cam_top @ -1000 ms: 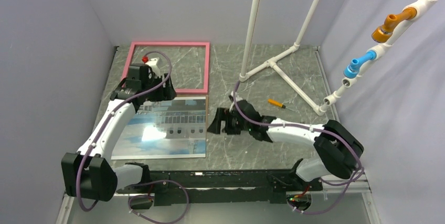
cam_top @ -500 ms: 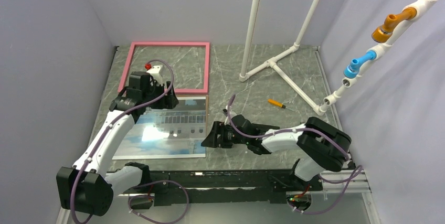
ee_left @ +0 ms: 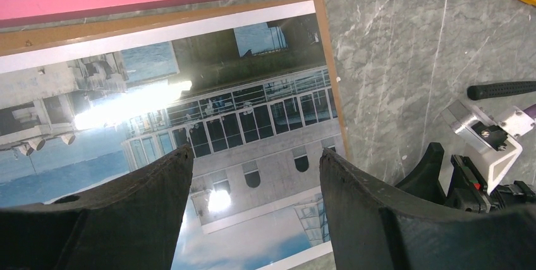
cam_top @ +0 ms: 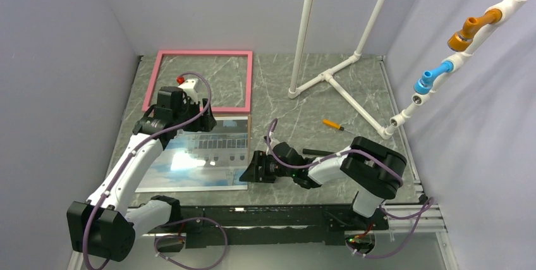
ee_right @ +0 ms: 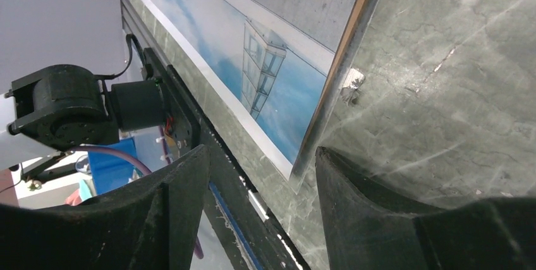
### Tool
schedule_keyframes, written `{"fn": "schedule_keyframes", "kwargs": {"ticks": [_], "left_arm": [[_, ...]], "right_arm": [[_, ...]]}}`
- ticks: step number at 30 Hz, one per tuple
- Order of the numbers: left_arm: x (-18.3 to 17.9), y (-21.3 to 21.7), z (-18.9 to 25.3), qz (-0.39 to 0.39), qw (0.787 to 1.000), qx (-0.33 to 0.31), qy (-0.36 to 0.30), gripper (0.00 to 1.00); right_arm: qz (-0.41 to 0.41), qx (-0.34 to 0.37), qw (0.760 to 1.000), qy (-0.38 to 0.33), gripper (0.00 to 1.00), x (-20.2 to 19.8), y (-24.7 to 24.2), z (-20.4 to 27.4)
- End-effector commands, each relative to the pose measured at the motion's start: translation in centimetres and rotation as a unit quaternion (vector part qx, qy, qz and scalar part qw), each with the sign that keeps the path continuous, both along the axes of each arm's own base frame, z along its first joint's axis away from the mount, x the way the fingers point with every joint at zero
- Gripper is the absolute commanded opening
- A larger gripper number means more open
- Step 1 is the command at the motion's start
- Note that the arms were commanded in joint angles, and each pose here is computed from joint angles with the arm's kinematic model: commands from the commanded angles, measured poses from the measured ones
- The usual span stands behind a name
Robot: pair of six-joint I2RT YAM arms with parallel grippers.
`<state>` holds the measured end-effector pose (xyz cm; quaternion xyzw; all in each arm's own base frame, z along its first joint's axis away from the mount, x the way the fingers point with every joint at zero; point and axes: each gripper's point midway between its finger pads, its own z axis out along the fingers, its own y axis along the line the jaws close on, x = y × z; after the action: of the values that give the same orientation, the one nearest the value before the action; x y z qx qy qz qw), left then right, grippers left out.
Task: Take the photo out of the frame
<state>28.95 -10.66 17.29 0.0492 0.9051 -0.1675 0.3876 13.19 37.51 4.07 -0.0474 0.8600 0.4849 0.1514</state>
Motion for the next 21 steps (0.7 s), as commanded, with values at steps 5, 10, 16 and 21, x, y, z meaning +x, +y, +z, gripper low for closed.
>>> {"fn": "schedule_keyframes", "kwargs": {"ticks": [5,10,16,21], "left_arm": [[0.4,0.1,1.4,-0.003,1.000,0.007,-0.029,0.76],[0.4,0.1,1.4,-0.003,1.000,0.007,-0.030,0.76],[0.5,0.2,1.1,-0.001,1.000,0.009,-0.023,0.76],[0.5,0.5,-0.1,0.010,1.000,0.024,0.003,0.76]], "right_arm": [[0.006,0.034,0.999,-0.029,0.63,0.6,1.7,3.1],[0.010,0.039,0.999,-0.035,0.62,0.4,2.1,4.1],[0.025,0.039,0.998,-0.036,0.62,-0.3,3.2,4.3],[0.011,-0.009,0.999,-0.042,0.64,0.2,2.1,2.8]]}}
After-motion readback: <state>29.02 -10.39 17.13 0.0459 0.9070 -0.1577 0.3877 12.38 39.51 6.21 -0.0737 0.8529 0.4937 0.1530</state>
